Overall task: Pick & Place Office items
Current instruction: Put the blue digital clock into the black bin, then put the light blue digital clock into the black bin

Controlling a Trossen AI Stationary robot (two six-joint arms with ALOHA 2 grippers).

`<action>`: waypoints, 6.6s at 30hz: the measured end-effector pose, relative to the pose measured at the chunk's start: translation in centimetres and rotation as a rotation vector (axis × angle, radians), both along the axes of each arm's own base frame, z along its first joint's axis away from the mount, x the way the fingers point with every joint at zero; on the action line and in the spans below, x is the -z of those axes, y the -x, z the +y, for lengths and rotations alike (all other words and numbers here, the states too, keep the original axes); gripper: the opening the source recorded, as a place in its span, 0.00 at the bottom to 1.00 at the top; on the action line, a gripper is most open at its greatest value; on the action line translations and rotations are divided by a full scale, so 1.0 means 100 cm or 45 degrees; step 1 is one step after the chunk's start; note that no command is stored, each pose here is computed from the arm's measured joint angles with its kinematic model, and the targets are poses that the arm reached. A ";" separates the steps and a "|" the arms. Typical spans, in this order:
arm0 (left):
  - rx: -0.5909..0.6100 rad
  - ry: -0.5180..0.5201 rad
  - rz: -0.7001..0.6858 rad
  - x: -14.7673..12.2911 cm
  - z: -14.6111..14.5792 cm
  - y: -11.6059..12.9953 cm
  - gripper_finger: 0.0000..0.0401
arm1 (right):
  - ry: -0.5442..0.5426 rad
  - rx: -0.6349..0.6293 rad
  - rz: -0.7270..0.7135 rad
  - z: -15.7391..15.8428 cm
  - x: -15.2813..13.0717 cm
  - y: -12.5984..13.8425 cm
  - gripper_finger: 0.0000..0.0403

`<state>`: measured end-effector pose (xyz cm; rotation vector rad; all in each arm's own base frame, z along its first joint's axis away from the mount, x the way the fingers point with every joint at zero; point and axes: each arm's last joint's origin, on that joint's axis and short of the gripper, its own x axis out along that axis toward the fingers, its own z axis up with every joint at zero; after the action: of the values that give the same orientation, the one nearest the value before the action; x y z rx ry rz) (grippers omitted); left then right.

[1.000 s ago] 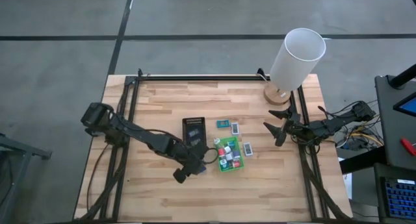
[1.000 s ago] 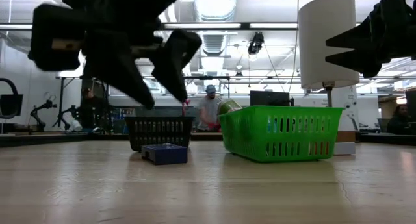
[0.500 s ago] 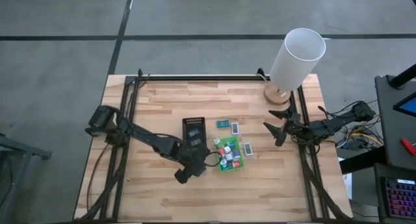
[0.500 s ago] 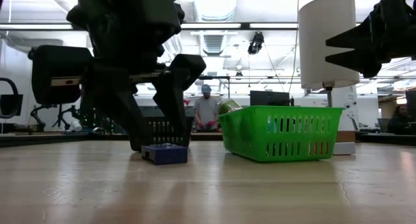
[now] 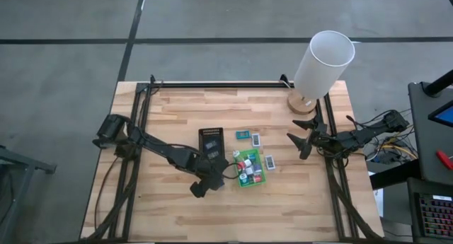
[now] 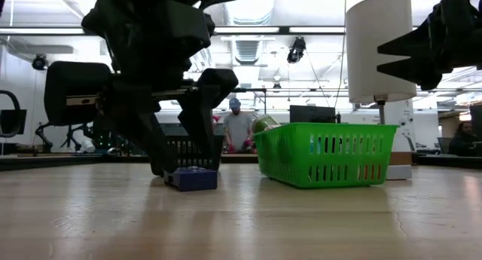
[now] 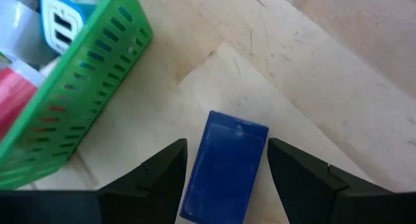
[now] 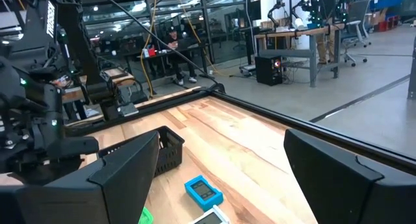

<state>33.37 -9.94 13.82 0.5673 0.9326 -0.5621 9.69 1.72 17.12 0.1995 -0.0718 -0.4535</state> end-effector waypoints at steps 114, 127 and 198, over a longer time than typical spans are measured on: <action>-1.363 0.301 0.222 -0.018 0.145 0.017 0.43 | 0.000 0.000 -0.001 0.000 0.000 0.000 0.81; -1.370 0.324 0.195 -0.022 0.147 0.017 0.60 | 0.000 0.000 0.000 0.000 0.000 0.000 0.81; -0.981 0.237 -0.139 -0.042 0.191 -0.049 0.61 | -0.001 0.001 -0.001 0.000 0.000 0.000 0.81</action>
<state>38.31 9.15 18.06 0.0437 0.9018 0.0786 9.69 1.71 17.12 0.2001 -0.0726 -0.4544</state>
